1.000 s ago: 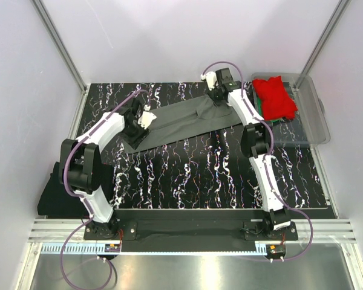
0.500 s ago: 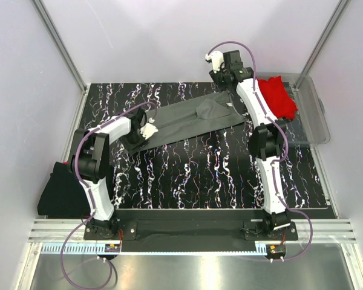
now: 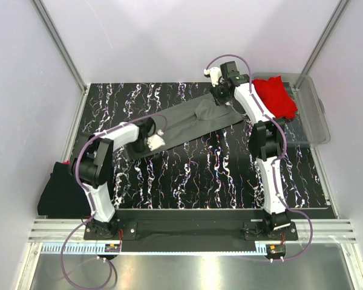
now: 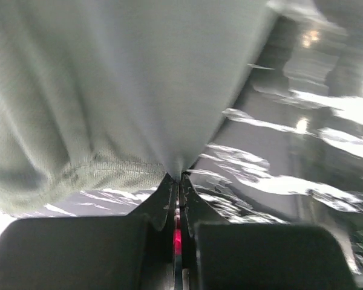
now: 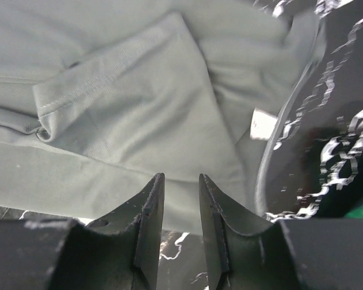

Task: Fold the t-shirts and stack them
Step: Fold the tshirt

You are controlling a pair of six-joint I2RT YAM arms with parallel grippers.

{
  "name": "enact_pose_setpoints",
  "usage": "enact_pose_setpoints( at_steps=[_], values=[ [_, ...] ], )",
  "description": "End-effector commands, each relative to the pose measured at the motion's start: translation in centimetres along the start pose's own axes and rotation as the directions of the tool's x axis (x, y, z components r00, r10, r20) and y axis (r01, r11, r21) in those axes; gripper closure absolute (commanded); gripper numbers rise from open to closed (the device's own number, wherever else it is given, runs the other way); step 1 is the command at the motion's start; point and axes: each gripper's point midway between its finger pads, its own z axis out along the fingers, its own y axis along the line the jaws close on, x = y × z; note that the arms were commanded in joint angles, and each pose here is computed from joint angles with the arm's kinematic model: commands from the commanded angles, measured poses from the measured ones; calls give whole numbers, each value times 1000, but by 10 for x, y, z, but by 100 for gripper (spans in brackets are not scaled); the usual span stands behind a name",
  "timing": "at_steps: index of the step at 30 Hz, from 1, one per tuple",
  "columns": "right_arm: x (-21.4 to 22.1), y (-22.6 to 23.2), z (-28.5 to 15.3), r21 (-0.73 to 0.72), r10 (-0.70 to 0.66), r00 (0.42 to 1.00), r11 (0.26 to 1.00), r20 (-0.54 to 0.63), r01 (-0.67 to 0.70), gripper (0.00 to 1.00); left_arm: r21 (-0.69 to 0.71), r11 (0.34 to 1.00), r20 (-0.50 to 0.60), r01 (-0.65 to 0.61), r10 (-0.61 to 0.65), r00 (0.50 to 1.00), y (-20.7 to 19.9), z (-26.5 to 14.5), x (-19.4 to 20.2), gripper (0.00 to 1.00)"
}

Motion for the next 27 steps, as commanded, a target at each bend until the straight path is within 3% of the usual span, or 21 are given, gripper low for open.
enact_pose_setpoints(
  at_steps=[1,6,11,27],
  values=[
    [-19,11,-22,-37,6,998,999,59,-4,64,129,984,-14,-125,128,992,-51,-27,5,100],
    [-12,24,-13,-99,31,999,995,44,-26,64,291,940,-6,-178,187,982,-107,-55,-5,100],
    [-7,35,2,-143,46,998,989,31,-41,64,419,897,-9,-140,158,987,-147,-76,-22,100],
    [3,64,61,-181,67,998,981,-10,-68,65,565,812,4,-144,171,985,-231,-88,-61,99]
  ],
)
